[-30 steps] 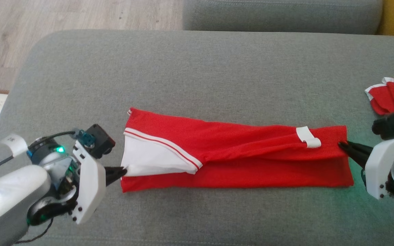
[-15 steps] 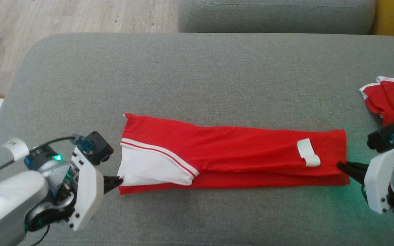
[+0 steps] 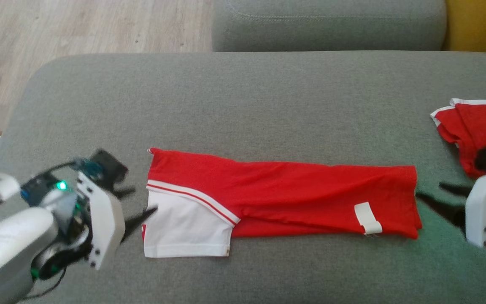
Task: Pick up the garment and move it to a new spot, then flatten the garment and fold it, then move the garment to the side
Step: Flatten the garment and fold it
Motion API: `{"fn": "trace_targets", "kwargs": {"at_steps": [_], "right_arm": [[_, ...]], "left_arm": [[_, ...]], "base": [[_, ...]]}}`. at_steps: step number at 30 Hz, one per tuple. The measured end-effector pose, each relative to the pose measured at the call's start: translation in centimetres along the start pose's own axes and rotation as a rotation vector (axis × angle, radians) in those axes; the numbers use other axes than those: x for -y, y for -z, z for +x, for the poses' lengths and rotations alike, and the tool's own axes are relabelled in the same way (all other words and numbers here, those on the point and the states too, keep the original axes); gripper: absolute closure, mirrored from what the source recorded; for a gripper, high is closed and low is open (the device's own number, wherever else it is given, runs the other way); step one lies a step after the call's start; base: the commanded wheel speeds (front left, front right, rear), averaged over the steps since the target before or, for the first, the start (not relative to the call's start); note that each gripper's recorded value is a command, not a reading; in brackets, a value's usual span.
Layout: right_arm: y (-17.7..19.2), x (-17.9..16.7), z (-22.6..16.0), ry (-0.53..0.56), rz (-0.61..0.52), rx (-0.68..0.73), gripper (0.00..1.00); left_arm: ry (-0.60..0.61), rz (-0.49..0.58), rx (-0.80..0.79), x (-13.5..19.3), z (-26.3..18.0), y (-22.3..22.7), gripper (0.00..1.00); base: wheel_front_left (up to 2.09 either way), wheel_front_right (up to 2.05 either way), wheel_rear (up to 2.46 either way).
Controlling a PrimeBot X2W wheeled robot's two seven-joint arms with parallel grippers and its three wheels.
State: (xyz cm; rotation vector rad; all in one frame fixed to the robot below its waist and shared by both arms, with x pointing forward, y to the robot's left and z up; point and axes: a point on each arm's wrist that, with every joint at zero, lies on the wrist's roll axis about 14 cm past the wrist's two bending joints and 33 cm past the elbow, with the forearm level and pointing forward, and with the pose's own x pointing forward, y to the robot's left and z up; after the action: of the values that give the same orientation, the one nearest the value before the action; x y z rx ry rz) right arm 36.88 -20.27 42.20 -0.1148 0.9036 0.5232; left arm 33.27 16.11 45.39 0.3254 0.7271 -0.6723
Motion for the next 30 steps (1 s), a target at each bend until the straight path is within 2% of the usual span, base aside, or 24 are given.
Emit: {"fn": "trace_targets", "kwargs": {"at_steps": [4, 8, 12, 15, 18, 21, 24, 27, 29, 30], "right_arm": [[-2.9, 0.9, -1.1, 0.025, 0.04, 0.14, 0.0], [-6.8, 1.1, -2.0, 0.034, 0.082, 0.348, 0.0], [-10.8, 0.2, -2.8, 0.024, 0.121, 0.576, 0.0], [-12.8, -0.3, -3.6, 0.03, 0.156, 0.739, 0.0], [-12.4, -0.5, -3.5, 0.055, 0.205, 0.833, 0.0], [-11.0, -1.2, -2.4, 0.081, 0.231, 0.854, 0.0], [-9.8, -2.2, -1.3, 0.099, 0.247, 0.859, 0.0], [-9.1, -3.1, -0.6, 0.12, 0.264, 0.866, 0.0], [-8.6, -3.4, -0.3, 0.138, 0.28, 0.871, 0.0], [-8.3, -3.6, -0.2, 0.149, 0.283, 0.874, 0.0]], "left_arm": [[-0.13, -0.044, 0.21, -2.4, -0.2, -4.1, 0.0], [-0.24, -0.107, 0.47, -4.0, -1.2, -8.9, 0.0], [-0.314, -0.235, 0.702, -4.4, -2.3, -11.5, 0.0], [-0.358, -0.341, 0.773, -4.6, -2.6, -11.5, 0.0], [-0.4, -0.415, 0.833, -4.7, -3.3, -11.7, 0.0], [-0.448, -0.438, 0.924, -4.6, -4.6, -12.3, 0.0], [-0.474, -0.464, 0.955, -3.6, -4.9, -11.0, 0.0], [-0.485, -0.46, 0.945, -2.2, -4.5, -9.2, 0.0], [-0.517, -0.388, 0.921, -1.6, -4.4, -8.2, 0.0], [-0.536, -0.391, 0.924, -1.5, -4.5, -8.0, 0.0]], "base": [[0.0, 0.0, 0.0], [0.0, 0.0, 0.0], [0.0, 0.0, 0.0], [0.0, 0.0, 0.0], [0.0, 0.0, 0.0], [0.0, 0.0, 0.0], [0.0, 0.0, 0.0], [0.0, 0.0, 0.0], [0.0, 0.0, 0.0], [0.0, 0.0, 0.0]]}}
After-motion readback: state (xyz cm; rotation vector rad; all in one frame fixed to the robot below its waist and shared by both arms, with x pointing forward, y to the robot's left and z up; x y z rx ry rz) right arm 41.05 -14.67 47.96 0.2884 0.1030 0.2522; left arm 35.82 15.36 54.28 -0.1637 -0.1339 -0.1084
